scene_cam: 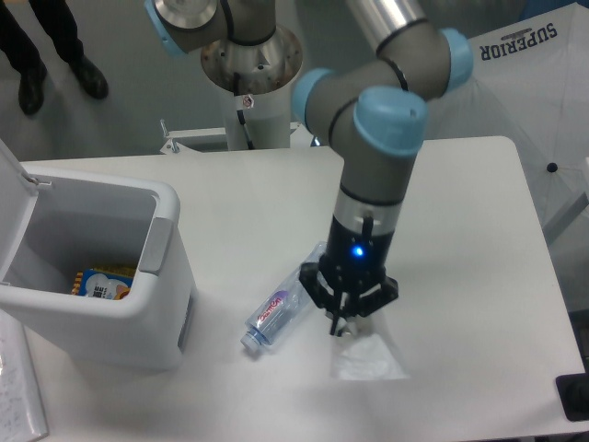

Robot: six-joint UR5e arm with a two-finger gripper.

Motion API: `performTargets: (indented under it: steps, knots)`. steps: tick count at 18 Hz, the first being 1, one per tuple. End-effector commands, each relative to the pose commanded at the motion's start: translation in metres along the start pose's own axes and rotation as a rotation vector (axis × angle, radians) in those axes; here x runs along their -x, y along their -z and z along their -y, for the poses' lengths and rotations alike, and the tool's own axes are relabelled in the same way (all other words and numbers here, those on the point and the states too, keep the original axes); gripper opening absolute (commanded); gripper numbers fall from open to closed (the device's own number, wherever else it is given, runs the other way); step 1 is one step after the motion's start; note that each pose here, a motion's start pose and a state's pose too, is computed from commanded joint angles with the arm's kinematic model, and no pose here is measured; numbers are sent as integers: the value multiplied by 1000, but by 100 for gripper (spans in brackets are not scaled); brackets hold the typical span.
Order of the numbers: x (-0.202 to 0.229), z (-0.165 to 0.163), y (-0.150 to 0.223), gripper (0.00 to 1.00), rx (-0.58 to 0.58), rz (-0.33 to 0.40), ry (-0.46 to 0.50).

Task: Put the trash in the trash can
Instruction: 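Lift the bag and carry it over the white trash bin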

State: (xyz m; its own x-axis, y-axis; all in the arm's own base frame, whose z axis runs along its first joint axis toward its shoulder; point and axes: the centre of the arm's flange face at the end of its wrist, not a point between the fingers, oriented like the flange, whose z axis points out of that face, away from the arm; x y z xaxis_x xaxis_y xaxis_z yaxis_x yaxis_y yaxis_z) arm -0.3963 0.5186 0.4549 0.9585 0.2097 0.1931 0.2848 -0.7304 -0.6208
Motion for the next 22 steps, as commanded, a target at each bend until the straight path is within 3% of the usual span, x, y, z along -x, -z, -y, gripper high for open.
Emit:
performTargets:
  steps: [8, 16, 22]
  knots:
    - [-91, 31, 68, 0, -167, -196, 58]
    - [-208, 38, 71, 0, -143, -318, 22]
    - [-236, 9, 52, 0, -92, -364, 5]
